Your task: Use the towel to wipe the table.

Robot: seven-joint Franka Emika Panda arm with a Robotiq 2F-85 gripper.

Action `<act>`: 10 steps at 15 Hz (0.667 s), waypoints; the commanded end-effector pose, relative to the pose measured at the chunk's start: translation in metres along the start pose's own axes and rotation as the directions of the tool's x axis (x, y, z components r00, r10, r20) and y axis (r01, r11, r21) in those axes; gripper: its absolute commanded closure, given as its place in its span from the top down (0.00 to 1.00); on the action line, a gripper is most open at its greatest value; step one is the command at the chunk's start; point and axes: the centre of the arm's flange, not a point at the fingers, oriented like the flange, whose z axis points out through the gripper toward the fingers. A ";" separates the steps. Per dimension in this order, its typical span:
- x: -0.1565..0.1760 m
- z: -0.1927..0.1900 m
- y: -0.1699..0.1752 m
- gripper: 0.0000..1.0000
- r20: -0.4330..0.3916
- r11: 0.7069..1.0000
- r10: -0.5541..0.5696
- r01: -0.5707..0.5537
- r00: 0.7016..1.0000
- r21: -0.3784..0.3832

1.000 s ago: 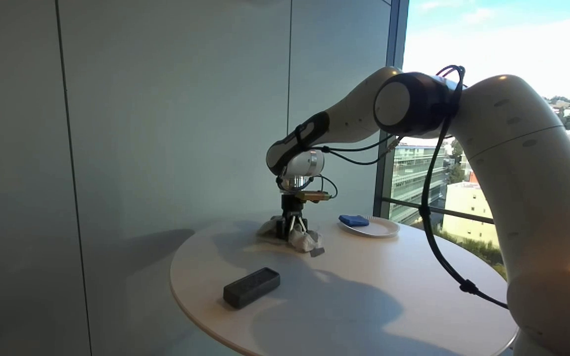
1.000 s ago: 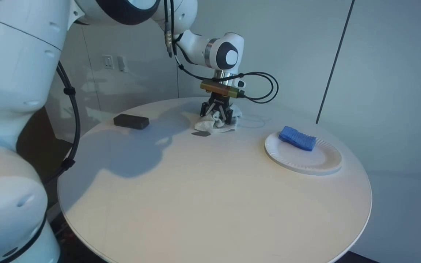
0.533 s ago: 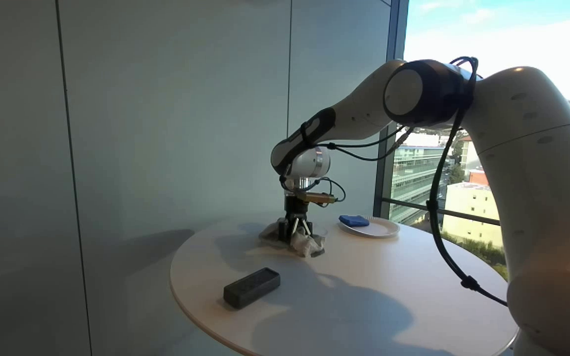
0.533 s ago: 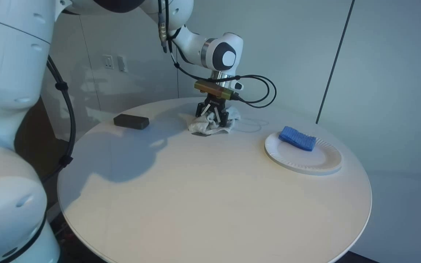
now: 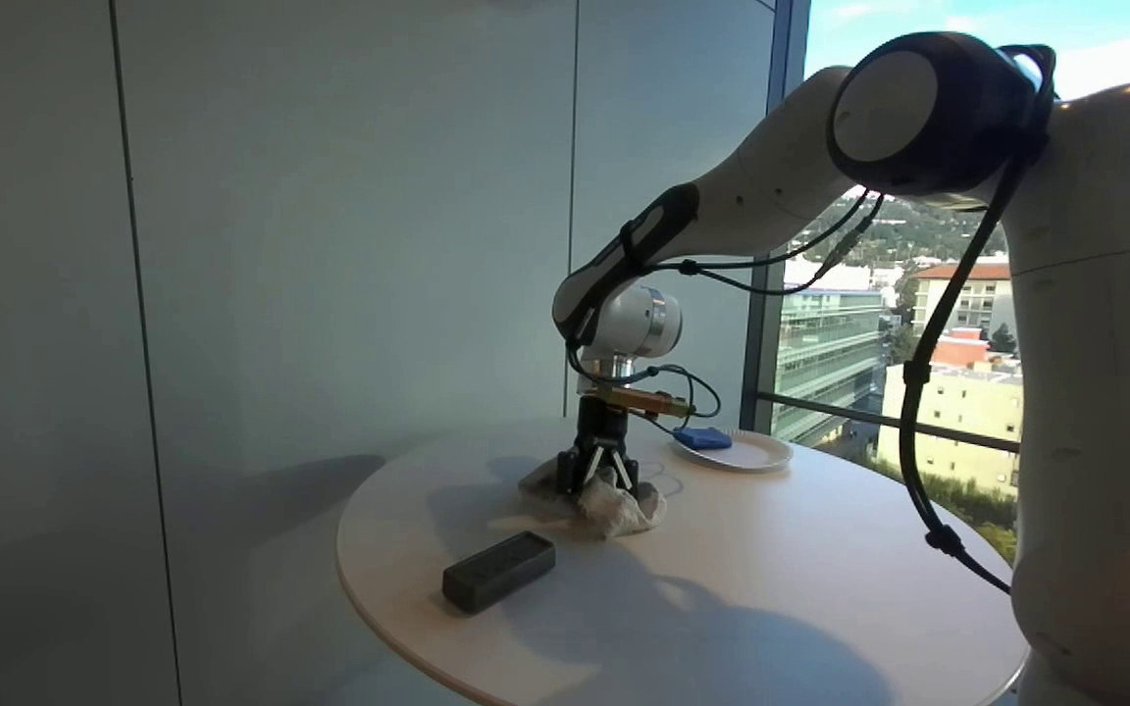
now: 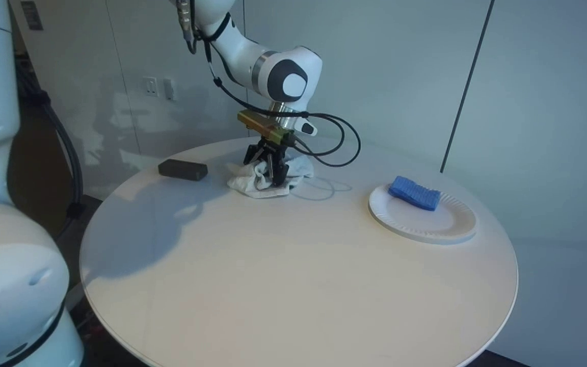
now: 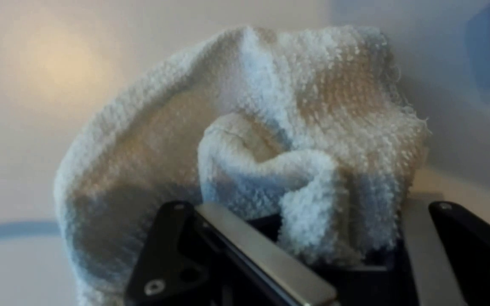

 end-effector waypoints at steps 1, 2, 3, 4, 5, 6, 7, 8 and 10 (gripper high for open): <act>-0.057 0.064 0.004 0.00 0.081 0.989 0.147 -0.149 0.986 0.024; -0.061 0.072 0.014 0.00 0.089 0.982 0.184 -0.186 0.979 0.018; -0.058 0.076 0.032 0.00 0.097 0.972 0.236 -0.236 0.967 -0.008; -0.056 0.073 0.046 0.00 0.090 0.959 0.283 -0.282 0.955 -0.026; -0.054 0.068 0.059 0.00 0.076 0.944 0.329 -0.327 0.941 -0.041; -0.050 0.057 0.071 0.00 0.047 0.928 0.369 -0.365 0.928 -0.071; -0.045 0.046 0.078 0.00 0.029 0.911 0.406 -0.402 0.913 -0.091; -0.039 0.031 0.082 0.00 -0.005 0.898 0.423 -0.420 0.906 -0.131; -0.024 0.006 0.080 0.00 -0.061 0.886 0.405 -0.408 0.912 -0.222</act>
